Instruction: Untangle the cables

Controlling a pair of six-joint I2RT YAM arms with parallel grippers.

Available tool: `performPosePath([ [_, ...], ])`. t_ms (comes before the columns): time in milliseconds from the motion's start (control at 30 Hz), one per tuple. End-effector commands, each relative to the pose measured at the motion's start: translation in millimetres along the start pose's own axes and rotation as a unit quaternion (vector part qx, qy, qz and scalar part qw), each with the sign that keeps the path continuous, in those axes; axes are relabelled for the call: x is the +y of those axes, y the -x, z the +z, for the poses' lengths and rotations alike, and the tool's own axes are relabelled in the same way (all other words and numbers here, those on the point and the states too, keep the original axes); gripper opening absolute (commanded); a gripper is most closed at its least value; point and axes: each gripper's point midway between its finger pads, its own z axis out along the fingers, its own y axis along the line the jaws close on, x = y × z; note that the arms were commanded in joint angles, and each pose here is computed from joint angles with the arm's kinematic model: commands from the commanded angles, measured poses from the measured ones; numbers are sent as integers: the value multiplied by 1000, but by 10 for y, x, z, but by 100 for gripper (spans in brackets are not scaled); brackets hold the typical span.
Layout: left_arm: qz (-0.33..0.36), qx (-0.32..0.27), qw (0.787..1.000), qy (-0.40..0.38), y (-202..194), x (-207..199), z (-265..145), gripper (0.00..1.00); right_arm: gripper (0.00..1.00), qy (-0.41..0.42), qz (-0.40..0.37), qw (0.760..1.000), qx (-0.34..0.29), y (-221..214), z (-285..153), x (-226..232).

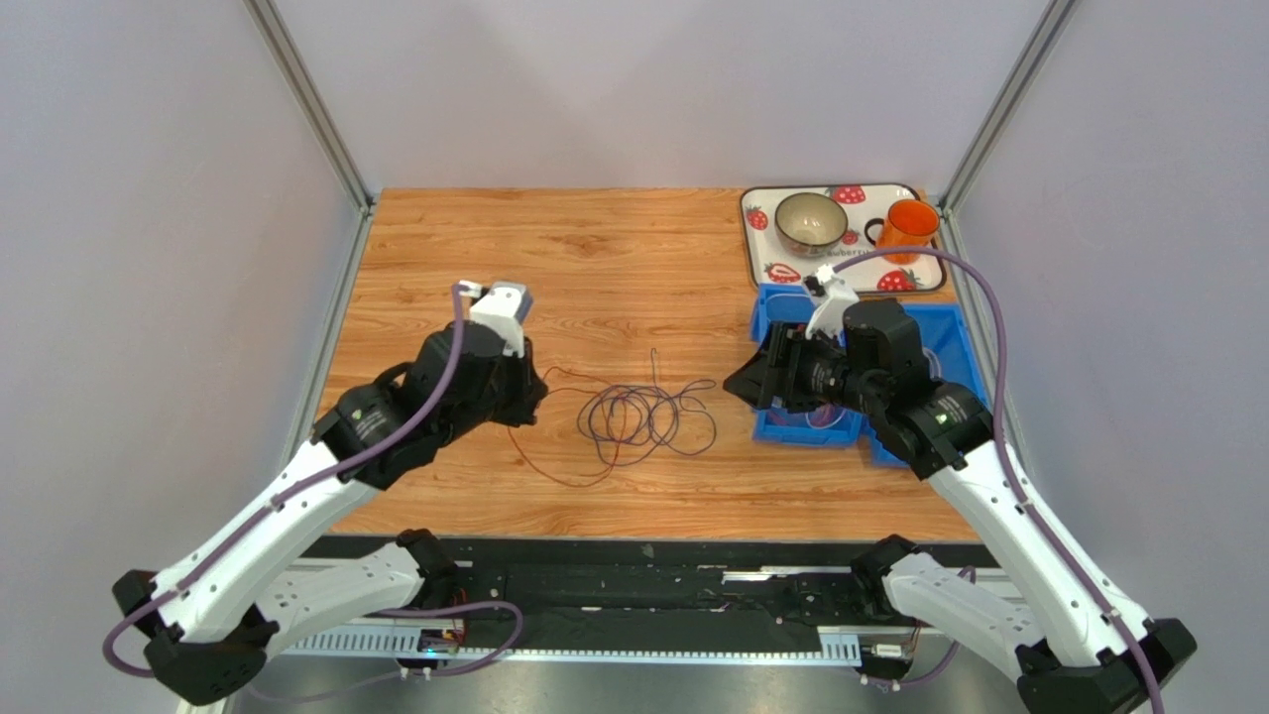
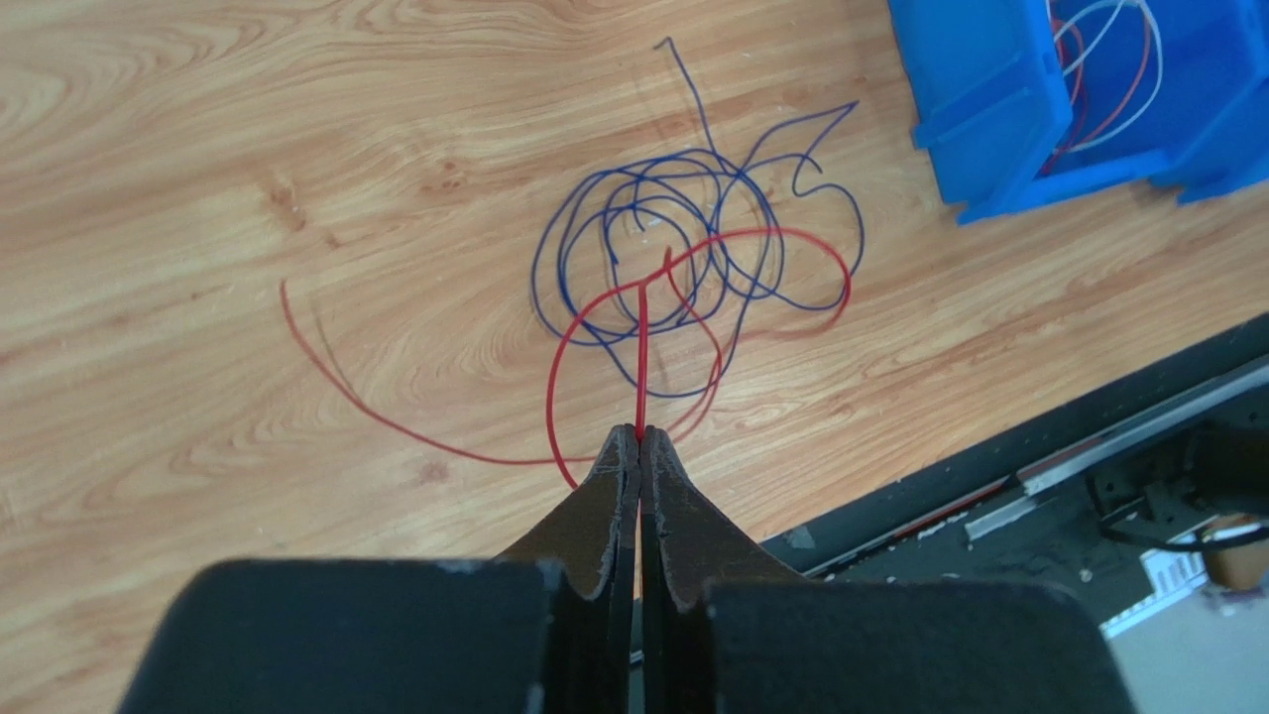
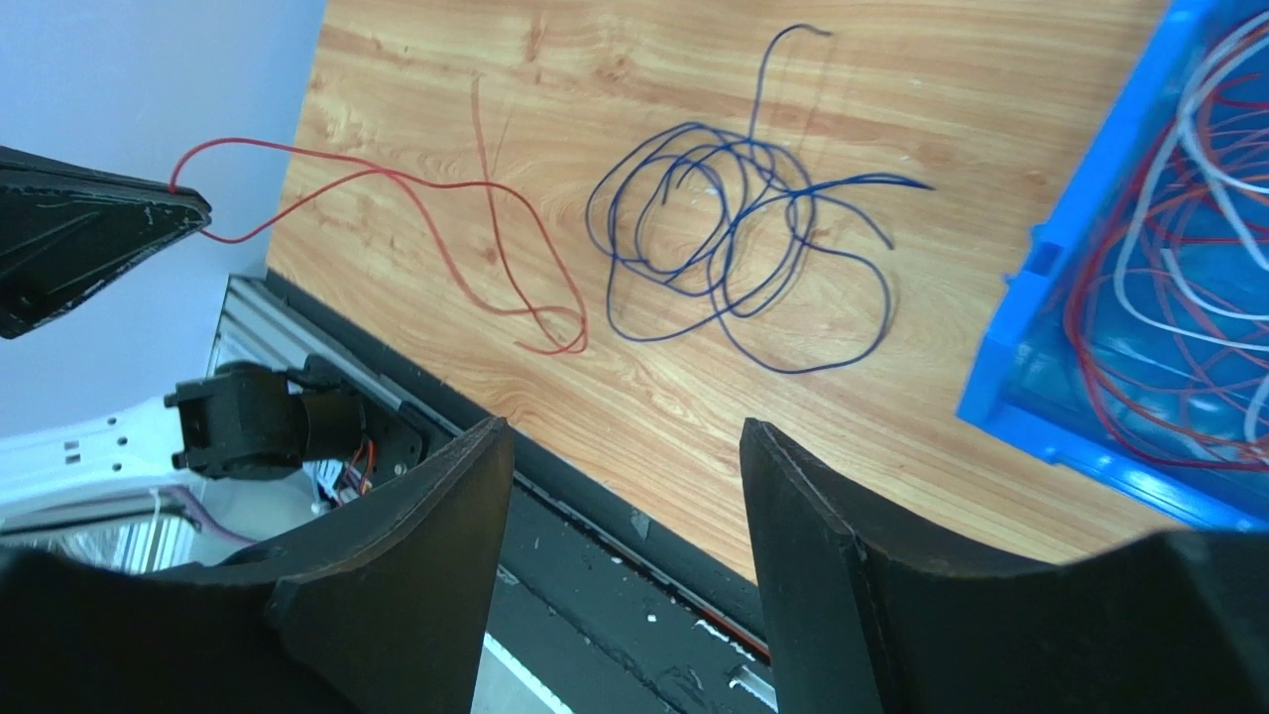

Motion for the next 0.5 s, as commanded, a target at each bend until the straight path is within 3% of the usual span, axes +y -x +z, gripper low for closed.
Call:
performPosePath([
  [0,-53,31,996,70,-401,323,-10,0,62,54,-19,998,20,-62,155,293],
  [267,-123,103,965,206,-1042,815,203,0,62,50,-71,991,98,-435,509,615],
  [467,-137,138,951,242,-1237,1009,322,0,61,39,-82,987,134,-629,681,694],
])
